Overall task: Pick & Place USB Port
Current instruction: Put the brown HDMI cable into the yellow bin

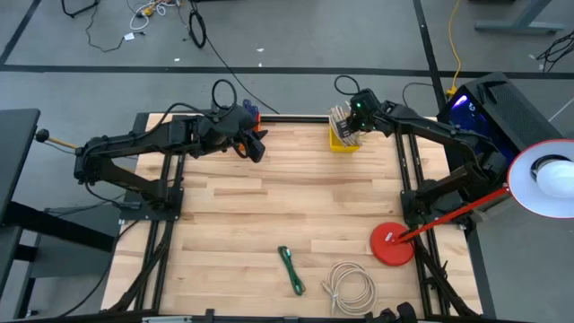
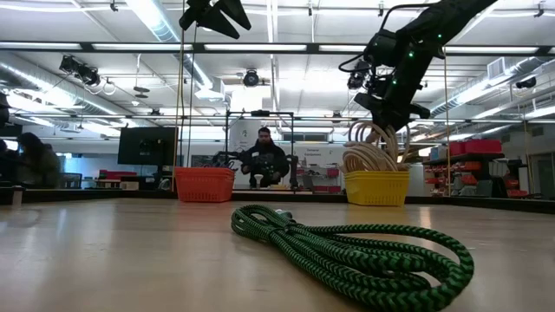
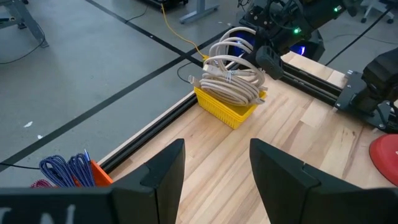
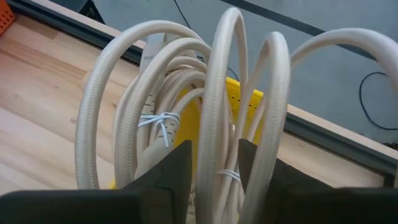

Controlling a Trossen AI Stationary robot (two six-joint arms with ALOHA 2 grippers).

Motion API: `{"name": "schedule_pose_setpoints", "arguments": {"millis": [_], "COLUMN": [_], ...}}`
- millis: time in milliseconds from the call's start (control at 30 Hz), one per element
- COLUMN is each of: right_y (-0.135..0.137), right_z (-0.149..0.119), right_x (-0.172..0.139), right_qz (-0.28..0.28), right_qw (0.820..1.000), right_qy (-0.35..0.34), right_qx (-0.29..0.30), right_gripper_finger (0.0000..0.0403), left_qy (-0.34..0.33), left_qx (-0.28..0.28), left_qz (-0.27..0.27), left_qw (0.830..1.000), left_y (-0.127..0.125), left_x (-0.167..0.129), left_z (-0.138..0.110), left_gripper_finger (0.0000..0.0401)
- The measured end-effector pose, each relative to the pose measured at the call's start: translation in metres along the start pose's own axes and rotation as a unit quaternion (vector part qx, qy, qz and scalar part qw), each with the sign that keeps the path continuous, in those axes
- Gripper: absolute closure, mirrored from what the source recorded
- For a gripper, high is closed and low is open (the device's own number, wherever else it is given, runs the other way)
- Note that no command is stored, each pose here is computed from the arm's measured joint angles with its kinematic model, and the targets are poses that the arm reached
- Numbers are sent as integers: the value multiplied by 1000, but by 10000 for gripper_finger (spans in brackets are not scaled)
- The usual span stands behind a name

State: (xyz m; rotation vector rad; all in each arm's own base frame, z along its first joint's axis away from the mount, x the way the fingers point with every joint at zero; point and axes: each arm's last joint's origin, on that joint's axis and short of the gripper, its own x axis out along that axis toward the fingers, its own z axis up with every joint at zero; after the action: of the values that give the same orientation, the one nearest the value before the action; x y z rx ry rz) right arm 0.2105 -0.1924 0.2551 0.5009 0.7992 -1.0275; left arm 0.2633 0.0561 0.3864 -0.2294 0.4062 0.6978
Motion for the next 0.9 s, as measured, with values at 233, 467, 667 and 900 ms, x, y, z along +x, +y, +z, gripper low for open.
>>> {"name": "schedule_pose_setpoints", "arguments": {"millis": [233, 467, 667, 900], "right_y": [1, 3, 7, 14], "right_z": [9, 19, 18, 21], "right_x": [-6, -14, -15, -17], "right_qz": [0, 4, 13, 40], "right_qw": [1000, 999, 999, 998], "right_qy": [-17, -36, -36, -55], "right_qx": [-1, 0, -5, -3], "right_gripper_finger": [230, 224, 236, 243], "left_qy": [0, -1, -1, -3], "left_qx": [0, 0, -1, -1], "left_qz": [0, 1, 1, 7], "left_qw": [1000, 1000, 1000, 1000], "left_y": [0, 0, 0, 0], "left_x": [0, 0, 0, 0], "left_z": [0, 0, 0, 0], "left_gripper_finger": [215, 215, 215, 215]}}
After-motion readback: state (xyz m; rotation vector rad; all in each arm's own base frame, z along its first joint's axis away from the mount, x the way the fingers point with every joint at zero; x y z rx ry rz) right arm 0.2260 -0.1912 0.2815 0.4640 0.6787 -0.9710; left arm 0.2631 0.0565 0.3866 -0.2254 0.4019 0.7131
